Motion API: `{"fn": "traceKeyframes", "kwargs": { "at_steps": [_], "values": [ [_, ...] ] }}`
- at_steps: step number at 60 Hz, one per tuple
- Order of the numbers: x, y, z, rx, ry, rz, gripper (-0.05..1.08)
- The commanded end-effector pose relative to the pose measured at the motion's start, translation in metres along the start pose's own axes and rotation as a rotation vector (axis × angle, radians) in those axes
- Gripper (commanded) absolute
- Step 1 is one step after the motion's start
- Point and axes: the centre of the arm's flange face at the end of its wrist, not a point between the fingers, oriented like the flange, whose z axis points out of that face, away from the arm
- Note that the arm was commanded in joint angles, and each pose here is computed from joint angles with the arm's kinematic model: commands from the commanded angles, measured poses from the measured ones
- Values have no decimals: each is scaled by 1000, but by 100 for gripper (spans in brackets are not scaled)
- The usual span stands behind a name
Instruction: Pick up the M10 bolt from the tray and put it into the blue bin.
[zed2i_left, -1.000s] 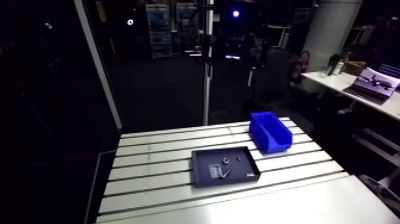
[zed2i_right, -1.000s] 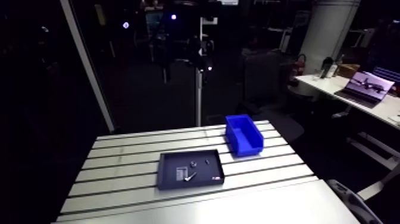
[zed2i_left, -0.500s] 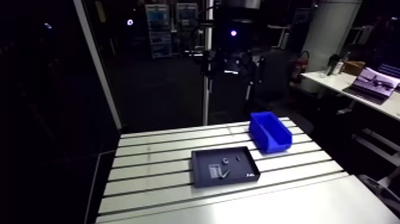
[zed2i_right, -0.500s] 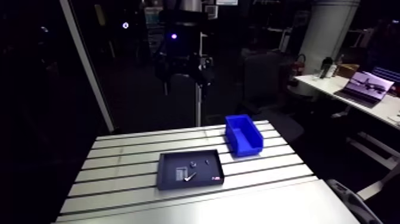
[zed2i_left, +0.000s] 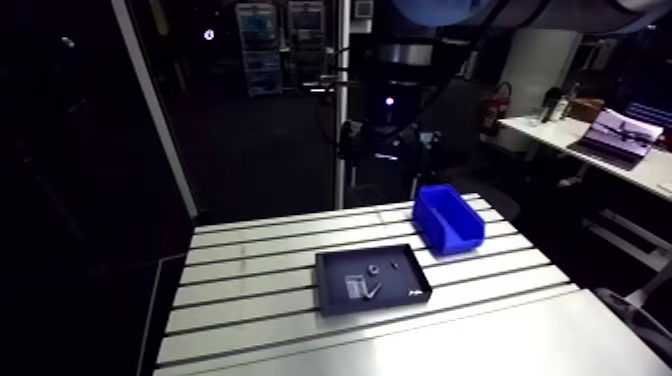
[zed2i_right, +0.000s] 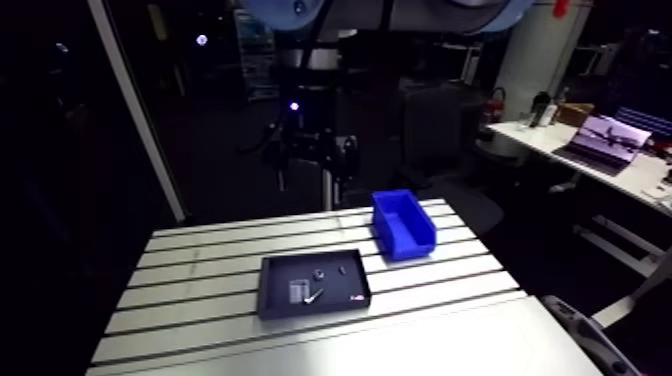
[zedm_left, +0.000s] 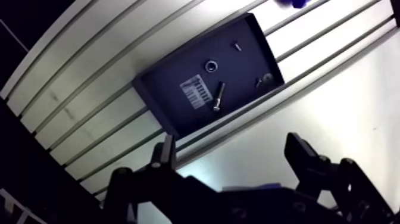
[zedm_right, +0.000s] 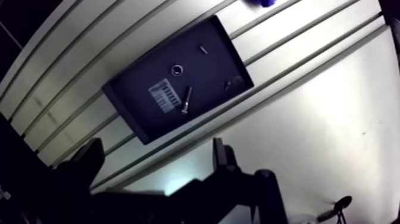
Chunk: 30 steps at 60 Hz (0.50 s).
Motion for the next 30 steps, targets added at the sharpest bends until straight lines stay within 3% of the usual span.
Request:
{"fn": "traceKeyframes", "kwargs": {
  "at_steps": [1,30],
  "values": [
    [0,6,20,3,6,1,1],
    [2,9,74,-8,-26,-30,1]
  ]
}}
